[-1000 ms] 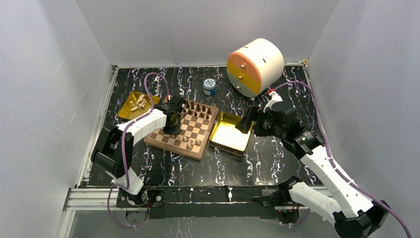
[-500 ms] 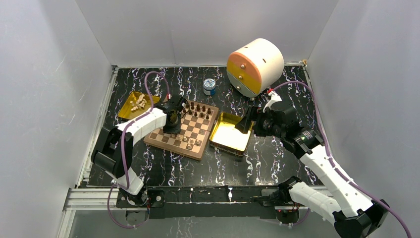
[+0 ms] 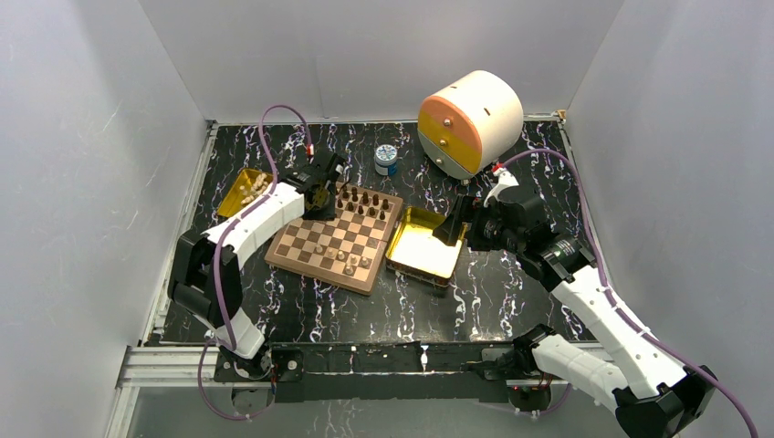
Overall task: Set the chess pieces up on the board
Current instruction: Adjust the chess piece on the chessboard.
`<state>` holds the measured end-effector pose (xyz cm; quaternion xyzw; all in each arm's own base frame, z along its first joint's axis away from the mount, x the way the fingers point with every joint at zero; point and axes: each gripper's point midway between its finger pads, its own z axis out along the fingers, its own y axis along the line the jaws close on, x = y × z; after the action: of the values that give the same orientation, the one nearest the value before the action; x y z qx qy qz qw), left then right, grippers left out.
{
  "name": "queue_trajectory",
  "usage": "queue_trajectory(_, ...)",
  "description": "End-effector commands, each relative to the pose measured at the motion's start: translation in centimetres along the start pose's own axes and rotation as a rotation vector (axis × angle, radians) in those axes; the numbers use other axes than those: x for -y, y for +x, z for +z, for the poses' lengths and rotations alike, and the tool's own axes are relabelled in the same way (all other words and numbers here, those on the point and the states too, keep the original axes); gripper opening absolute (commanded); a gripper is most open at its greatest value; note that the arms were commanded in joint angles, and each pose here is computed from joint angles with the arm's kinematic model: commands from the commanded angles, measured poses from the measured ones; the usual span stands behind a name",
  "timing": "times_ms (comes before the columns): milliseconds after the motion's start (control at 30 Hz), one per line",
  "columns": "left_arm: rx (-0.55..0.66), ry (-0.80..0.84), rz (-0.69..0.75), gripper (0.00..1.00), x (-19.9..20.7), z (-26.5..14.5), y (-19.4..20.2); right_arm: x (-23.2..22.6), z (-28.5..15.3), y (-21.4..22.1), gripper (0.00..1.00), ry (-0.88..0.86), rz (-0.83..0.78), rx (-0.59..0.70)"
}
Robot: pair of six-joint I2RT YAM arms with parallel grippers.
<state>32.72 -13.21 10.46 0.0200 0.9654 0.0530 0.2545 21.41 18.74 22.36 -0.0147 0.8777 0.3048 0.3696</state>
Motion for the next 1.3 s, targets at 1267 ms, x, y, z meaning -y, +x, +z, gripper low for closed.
queue_trajectory(1267,-0.108,0.128,0.075,0.38,-0.9,-4.2,1.1,-1.0,0.8,-0.7,0.99,-0.057,-0.034,0.017)
